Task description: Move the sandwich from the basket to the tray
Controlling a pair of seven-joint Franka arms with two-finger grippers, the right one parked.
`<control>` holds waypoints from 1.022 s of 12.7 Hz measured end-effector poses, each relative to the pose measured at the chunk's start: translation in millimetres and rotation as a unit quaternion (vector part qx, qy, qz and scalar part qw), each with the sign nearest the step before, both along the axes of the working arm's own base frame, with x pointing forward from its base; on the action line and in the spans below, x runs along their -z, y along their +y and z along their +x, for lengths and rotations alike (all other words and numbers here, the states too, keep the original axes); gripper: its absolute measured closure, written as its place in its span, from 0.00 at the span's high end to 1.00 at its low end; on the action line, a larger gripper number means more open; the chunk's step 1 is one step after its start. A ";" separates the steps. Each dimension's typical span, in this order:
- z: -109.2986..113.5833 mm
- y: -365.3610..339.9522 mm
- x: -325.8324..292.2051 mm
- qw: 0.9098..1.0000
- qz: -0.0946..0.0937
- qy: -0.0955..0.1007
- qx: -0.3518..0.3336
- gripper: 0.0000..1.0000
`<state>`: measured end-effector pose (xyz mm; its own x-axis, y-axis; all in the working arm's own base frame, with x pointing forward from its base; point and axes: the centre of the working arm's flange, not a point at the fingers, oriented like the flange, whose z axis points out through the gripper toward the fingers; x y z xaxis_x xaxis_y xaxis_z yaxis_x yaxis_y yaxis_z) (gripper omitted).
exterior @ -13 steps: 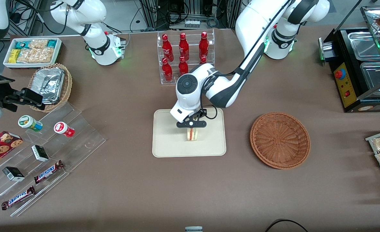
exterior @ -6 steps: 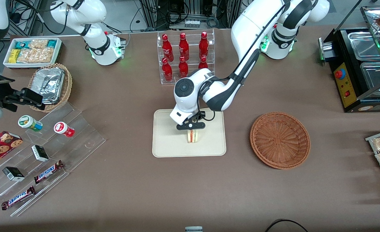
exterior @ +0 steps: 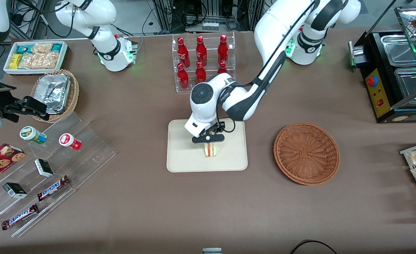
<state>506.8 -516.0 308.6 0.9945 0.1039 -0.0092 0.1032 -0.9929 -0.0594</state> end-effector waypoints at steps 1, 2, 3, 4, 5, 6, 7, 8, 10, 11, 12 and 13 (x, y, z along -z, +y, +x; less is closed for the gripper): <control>7.2 18.4 -41.5 1.000 0.010 0.008 -0.017 0.81; 12.5 42.0 -88.1 0.999 0.016 0.012 -0.035 0.90; 15.9 68.9 -131.5 0.998 0.021 0.013 -0.053 1.00; 18.3 121.4 -196.3 0.997 0.027 0.015 -0.074 1.00; 18.4 138.4 -209.5 0.997 0.032 0.019 -0.072 1.00; 20.5 161.1 -220.2 0.997 0.042 0.031 -0.064 1.00; 27.6 196.7 -235.3 0.996 0.047 0.042 -0.055 1.00; 34.1 229.2 -248.8 0.997 0.046 0.046 -0.049 1.00; 39.5 299.2 -275.8 0.998 0.038 0.047 -0.026 1.00; 37.8 331.6 -287.1 0.998 0.035 0.046 -0.014 1.00; 33.6 363.9 -297.1 0.998 0.032 0.046 -0.002 1.00; 30.0 388.0 -303.0 0.998 0.030 0.046 0.007 1.00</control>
<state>536.8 -128.0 611.7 0.9910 0.0932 -0.0958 0.0807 -0.9887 -0.1265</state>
